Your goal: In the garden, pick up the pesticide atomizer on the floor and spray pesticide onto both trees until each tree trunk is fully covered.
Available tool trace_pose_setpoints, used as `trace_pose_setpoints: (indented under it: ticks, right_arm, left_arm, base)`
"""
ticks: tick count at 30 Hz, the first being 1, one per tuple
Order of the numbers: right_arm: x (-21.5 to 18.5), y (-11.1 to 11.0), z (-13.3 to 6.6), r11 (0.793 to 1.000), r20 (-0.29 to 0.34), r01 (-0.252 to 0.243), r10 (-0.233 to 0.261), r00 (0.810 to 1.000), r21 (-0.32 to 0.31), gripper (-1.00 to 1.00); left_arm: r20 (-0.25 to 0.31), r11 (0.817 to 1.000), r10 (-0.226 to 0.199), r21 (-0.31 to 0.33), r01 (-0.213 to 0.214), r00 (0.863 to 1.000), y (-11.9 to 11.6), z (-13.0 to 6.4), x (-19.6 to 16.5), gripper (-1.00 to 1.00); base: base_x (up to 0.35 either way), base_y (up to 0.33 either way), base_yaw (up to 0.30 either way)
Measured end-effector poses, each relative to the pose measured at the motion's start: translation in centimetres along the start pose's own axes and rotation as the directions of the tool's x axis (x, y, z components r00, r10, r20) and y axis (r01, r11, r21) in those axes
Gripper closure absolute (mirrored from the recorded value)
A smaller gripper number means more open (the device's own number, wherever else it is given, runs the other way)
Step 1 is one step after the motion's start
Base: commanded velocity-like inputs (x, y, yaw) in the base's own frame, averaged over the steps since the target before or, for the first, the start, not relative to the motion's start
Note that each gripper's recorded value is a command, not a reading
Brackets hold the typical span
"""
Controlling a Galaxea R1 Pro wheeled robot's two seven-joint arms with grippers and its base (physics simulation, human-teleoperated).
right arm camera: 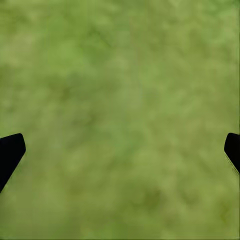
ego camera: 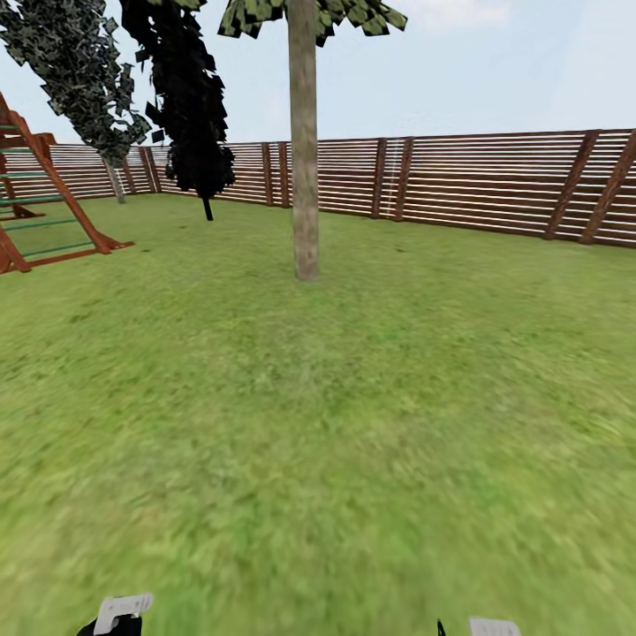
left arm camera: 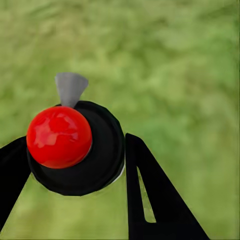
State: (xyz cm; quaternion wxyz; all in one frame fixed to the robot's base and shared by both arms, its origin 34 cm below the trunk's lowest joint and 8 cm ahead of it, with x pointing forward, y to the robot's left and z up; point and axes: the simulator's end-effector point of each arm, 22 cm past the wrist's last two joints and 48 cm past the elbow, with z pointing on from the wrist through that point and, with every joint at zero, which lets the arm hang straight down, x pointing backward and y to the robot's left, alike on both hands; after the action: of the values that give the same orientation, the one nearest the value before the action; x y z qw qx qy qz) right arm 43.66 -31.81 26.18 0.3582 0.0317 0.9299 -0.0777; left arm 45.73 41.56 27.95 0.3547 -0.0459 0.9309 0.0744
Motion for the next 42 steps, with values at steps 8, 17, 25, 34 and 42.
trace_pose_setpoints:
  ticks: [8, 17, 25, 34, 42]
  right_arm:
    - [0.0, 0.0, 0.0, 1.0, 0.0, 0.0, 0.0, 1.0, 0.0, -1.0]
    - [-0.01, 0.0, 0.0, 1.0, 0.0, 0.0, 0.0, 1.0, 0.0, -1.0]
    - [-0.01, 0.0, 0.0, 1.0, 0.0, 0.0, 0.0, 1.0, 0.0, -1.0]
    - [0.0, 0.0, 0.0, 1.0, 0.0, 0.0, 0.0, 1.0, 0.0, -1.0]
    - [-0.01, 0.0, 0.0, 1.0, 0.0, 0.0, 0.0, 1.0, 0.0, -1.0]
  left_arm:
    - [0.0, 1.0, 0.0, 0.0, 0.0, 1.0, 0.0, 0.0, 0.0, 1.0]
    - [0.0, 1.0, 0.0, 0.0, 0.0, 1.0, 0.01, 0.0, 0.0, 1.0]
    - [0.0, 1.0, 0.0, 0.0, 0.0, 1.0, 0.0, 0.0, 0.0, 1.0]
    - [0.0, 1.0, 0.0, 0.0, 0.0, 1.0, 0.0, 0.0, 0.0, 1.0]
    - [0.0, 1.0, 0.0, 0.001, 0.0, 1.0, -0.01, 0.0, 0.0, 1.0]
  base:
    - [0.34, 0.0, 0.0]
    - [0.34, 0.0, 0.0]
    - [0.341, 0.0, 0.0]
    - [0.34, 0.0, 0.0]
    - [0.34, 0.0, 0.0]
